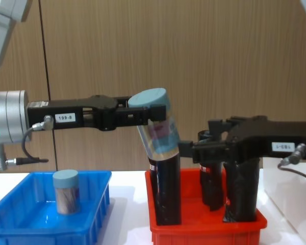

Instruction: Pick the cotton swabs from the blue box and place them into the white box.

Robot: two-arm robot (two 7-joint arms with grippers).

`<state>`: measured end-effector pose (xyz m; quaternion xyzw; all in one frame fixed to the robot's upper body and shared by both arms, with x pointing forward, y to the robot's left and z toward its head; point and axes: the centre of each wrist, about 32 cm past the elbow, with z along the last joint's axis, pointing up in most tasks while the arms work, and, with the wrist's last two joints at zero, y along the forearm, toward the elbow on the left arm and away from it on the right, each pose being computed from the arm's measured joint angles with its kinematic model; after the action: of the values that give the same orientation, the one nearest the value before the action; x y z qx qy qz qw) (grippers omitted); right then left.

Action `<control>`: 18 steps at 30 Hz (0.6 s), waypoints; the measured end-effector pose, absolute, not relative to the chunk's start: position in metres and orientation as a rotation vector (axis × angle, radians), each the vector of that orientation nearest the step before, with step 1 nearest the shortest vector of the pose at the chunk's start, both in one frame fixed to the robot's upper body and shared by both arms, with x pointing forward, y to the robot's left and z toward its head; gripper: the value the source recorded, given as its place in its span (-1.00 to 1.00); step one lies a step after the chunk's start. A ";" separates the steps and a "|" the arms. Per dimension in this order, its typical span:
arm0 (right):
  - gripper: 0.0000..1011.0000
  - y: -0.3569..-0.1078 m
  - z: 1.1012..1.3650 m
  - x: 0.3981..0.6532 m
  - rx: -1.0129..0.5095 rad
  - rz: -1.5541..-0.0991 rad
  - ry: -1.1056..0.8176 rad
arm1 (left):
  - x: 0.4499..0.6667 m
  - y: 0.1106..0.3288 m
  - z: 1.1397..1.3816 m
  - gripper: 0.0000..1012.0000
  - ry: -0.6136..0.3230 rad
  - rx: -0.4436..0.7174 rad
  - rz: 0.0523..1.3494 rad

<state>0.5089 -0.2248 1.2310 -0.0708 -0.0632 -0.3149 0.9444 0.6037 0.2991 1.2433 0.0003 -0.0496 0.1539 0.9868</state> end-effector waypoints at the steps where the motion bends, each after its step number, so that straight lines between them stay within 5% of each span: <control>1: 0.98 -0.223 1.231 0.511 -0.147 -0.640 -0.131 | 0.604 0.299 1.243 0.32 -0.100 0.001 0.309; 18: 0.98 -0.204 1.234 0.530 -0.173 -0.616 -0.157 | 0.604 0.299 1.243 0.32 -0.100 0.001 0.309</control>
<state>0.5295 -0.2041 1.2338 -0.0847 -0.0772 -0.3023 0.9463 0.6037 0.2991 1.2433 0.0003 -0.0496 0.1540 0.9868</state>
